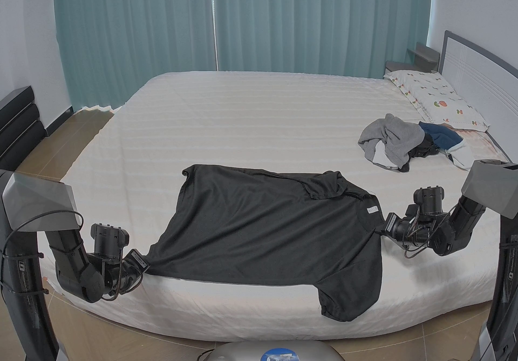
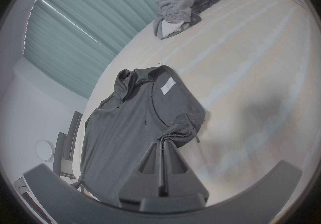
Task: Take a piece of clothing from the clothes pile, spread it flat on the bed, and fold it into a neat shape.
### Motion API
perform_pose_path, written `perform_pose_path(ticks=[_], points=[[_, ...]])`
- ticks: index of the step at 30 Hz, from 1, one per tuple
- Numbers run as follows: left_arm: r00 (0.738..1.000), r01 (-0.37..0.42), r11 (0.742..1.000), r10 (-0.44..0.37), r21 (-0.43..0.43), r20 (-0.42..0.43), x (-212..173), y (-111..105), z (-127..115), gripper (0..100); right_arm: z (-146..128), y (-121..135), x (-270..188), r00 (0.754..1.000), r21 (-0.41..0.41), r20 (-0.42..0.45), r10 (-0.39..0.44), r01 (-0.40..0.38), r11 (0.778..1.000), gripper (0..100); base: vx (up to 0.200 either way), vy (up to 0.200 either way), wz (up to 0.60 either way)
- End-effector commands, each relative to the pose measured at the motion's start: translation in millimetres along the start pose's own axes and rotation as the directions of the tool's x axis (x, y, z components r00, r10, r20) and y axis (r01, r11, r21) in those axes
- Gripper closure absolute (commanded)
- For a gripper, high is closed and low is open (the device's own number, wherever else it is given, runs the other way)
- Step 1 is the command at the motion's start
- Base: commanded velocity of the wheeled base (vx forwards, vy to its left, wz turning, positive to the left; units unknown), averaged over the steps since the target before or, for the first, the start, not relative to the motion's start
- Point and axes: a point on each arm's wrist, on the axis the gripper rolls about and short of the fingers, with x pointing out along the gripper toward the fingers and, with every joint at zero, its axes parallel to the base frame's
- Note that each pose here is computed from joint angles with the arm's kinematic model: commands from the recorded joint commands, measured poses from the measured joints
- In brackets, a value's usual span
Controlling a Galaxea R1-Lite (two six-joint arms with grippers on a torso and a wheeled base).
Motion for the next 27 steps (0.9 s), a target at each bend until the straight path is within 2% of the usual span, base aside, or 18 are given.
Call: perform_pose_path(ticks=[1,11,19,20,27], points=[[1.000,0.002,1.000,-0.001,-0.027,0.017,3.5,-0.8,4.7,100,3.5,8.3,8.4,1.000,-0.016,0.015,0.026,-0.026,1.000,100,0.000,0.000,0.00],[0.999,0.013,0.999,-0.010,-0.045,0.047,10.4,2.2,10.2,100,7.5,22.8,29.1,0.999,-0.035,0.005,0.049,-0.049,0.998,100,0.000,0.000,0.00],[0.998,0.022,0.999,-0.020,-0.044,0.055,11.2,3.0,9.5,100,4.9,21.8,43.3,0.998,-0.041,0.009,0.054,-0.054,0.998,100,0.000,0.000,0.00],[0.998,0.021,0.999,-0.019,-0.044,0.054,11.1,3.3,9.3,100,4.1,21.1,43.4,0.999,-0.042,0.008,0.054,-0.053,0.998,0,0.000,0.000,0.00],[0.998,0.022,0.999,-0.020,-0.044,0.053,11.1,3.3,9.2,100,11.8,16.3,21.6,0.999,-0.020,0.017,0.045,-0.044,0.999,0,0.000,0.000,0.00]])
